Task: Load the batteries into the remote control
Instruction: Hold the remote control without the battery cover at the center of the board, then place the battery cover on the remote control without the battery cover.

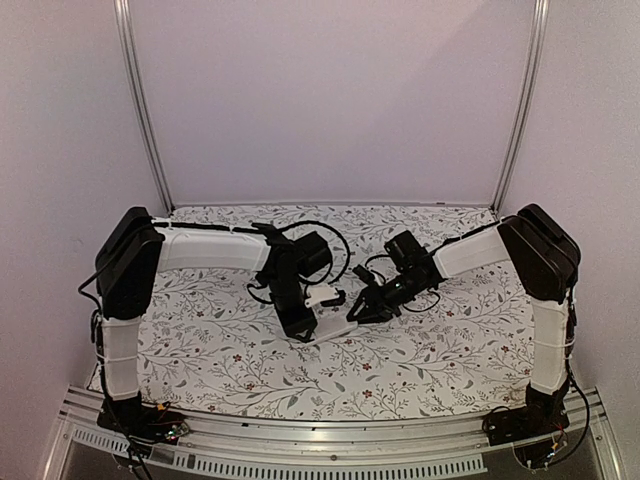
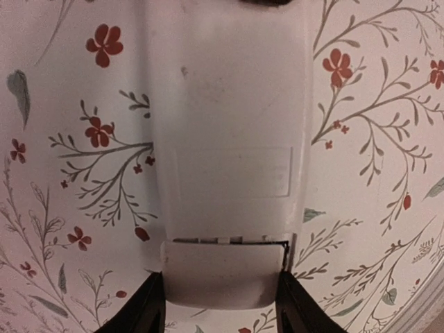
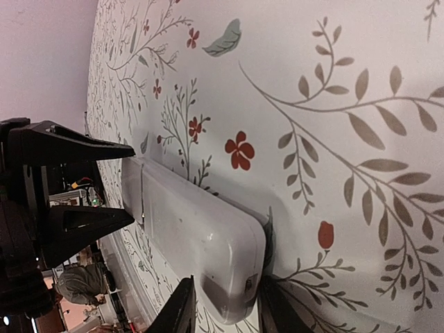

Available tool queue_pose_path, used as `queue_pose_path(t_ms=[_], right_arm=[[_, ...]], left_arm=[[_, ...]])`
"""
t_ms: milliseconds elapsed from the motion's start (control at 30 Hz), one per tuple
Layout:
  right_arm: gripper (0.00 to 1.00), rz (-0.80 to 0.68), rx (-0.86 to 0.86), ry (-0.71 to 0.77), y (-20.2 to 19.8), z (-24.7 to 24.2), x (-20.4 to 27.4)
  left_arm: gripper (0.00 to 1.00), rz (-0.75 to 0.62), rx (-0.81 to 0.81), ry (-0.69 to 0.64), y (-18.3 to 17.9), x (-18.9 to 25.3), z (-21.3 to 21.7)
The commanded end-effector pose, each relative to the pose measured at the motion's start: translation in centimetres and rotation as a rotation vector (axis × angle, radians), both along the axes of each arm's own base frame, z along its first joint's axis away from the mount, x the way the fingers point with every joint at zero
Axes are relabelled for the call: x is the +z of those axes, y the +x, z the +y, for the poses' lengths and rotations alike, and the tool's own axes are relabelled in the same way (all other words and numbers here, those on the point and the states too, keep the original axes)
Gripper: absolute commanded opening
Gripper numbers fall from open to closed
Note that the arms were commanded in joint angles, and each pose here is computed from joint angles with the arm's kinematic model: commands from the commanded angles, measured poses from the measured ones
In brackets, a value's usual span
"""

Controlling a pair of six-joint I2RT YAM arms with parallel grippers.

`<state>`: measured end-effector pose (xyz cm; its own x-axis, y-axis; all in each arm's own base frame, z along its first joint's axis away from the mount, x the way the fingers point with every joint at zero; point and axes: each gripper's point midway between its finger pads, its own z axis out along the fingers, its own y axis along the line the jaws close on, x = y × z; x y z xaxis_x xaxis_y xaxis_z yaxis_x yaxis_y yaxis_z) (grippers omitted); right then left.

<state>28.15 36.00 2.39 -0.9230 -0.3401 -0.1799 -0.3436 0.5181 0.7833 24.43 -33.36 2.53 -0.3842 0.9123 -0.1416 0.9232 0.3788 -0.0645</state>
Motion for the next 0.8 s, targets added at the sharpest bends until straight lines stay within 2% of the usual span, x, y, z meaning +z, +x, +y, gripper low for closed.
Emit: queue_pose_path(t_ms=[0,767], right_arm=[[0.31,0.03,0.013,-0.022,-1.2,-0.3,-0.5],[0.25,0.035,0.023,-0.016,-1.5,-0.1,-0.5]], left_arm=[[0.51,0.008,-0.014,0.024,-0.3,-0.3,-0.2],[0.52,0.037,-0.017,-0.011,-0.9,0.2,-1.1]])
